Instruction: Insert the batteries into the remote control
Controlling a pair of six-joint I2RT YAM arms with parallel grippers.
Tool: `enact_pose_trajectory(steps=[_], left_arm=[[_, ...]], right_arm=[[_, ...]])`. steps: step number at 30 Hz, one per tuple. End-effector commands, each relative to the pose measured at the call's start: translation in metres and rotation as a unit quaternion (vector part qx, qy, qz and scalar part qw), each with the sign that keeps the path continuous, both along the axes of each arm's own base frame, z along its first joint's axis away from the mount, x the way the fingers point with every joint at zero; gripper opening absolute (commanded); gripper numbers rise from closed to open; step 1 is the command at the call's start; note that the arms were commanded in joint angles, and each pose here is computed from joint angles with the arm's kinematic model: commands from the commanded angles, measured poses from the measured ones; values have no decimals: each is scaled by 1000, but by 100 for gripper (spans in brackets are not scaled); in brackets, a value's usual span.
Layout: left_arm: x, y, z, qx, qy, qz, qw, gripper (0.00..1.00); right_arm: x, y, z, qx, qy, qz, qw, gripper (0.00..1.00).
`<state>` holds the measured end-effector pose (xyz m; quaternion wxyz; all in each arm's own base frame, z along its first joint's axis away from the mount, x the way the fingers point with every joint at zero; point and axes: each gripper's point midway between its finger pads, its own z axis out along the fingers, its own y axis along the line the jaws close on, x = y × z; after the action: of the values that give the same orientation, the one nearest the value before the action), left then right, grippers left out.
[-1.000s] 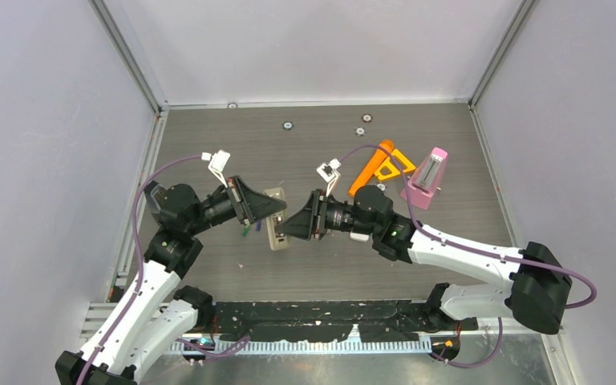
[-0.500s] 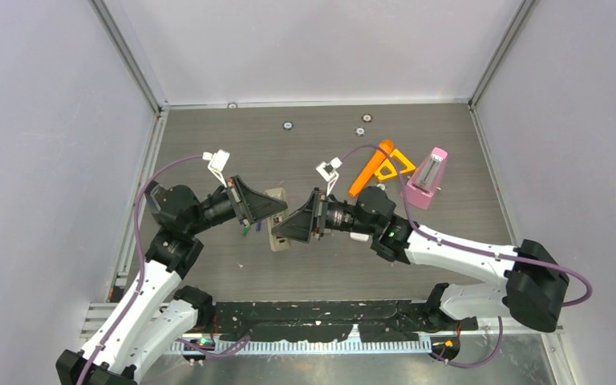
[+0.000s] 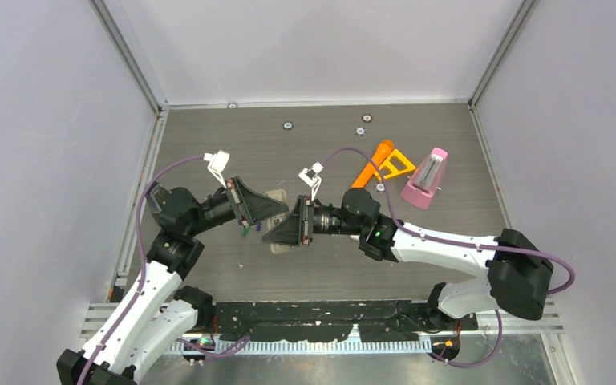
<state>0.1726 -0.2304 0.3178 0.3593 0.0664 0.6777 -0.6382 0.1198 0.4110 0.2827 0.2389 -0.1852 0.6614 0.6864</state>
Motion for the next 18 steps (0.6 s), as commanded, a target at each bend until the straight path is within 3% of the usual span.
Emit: enact_pose_trajectory(steps=[1,5,11,15,18], left_arm=[[-5,1,14,1,-35,-5,999,30],[-6,6,15,13,-39,0,999,42],[-8,7,11,7,-28,-15,999,42],[-12,4,13,-7,-27,-36,999,30],[-15,3,13,-9,-28,-46,999,10]], right_arm=[[-7,0,30,48,-21,18,998,17],[-15,-4,27,44,-26,42,998,11],[-25,-14,21,24,-40,72,996,10],[-27,-16,17,9,-41,88,995,10],[-25,-16,15,0,-32,89,996,11]])
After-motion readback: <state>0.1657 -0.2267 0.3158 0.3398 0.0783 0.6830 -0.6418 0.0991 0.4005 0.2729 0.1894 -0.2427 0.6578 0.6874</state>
